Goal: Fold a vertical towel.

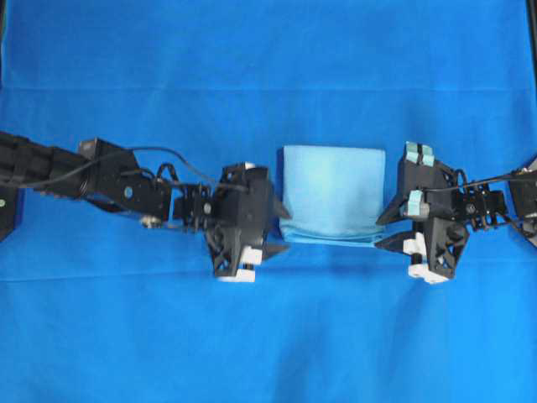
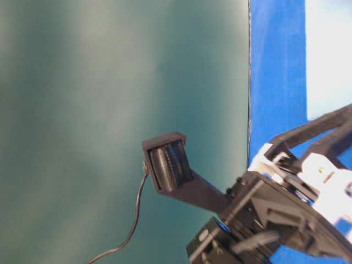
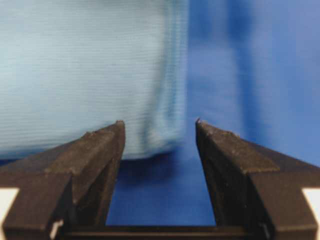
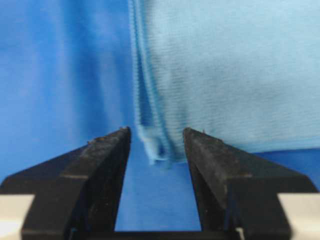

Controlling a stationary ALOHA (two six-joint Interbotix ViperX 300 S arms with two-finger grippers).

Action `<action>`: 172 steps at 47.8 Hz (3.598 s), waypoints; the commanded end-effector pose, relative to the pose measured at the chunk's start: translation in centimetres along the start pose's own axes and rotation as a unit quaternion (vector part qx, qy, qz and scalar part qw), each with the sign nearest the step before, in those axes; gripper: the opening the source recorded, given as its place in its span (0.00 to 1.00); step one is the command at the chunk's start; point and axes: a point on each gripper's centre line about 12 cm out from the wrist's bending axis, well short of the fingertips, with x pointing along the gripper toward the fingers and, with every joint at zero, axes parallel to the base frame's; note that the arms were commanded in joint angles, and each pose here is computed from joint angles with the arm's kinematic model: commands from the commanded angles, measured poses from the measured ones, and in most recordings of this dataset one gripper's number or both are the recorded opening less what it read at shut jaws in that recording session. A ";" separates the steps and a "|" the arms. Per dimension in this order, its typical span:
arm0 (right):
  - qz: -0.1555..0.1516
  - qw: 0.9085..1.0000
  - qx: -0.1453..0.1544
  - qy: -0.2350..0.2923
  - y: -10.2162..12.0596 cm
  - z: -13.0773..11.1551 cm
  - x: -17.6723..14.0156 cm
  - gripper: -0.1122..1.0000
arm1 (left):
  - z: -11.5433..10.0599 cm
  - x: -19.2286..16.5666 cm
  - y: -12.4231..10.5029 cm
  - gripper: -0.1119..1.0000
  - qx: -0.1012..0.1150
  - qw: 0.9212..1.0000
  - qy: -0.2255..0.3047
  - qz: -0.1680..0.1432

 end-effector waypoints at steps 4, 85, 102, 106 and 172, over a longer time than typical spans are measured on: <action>0.019 1.000 0.000 -0.018 1.4 1.1 -0.4 0.57 | 2.1 -1.4 -1.9 0.58 0.013 0.999 -0.025 -0.018; 0.011 0.958 -0.088 -0.273 -1.6 0.0 -18.4 0.56 | -3.7 -33.2 0.3 0.57 -0.035 0.954 -0.297 -0.010; 0.004 0.960 -0.079 -0.270 -1.9 -0.3 -18.0 0.56 | -5.2 -32.8 0.4 0.57 -0.041 0.957 -0.287 -0.008; 0.004 0.959 -0.080 -0.271 -1.9 -0.2 -18.1 0.56 | -5.2 -32.8 0.4 0.57 -0.041 0.957 -0.287 -0.008; -0.013 0.960 -0.070 -0.272 -2.5 -0.2 -18.0 0.56 | -5.3 -32.7 0.7 0.57 -0.044 0.959 -0.280 0.002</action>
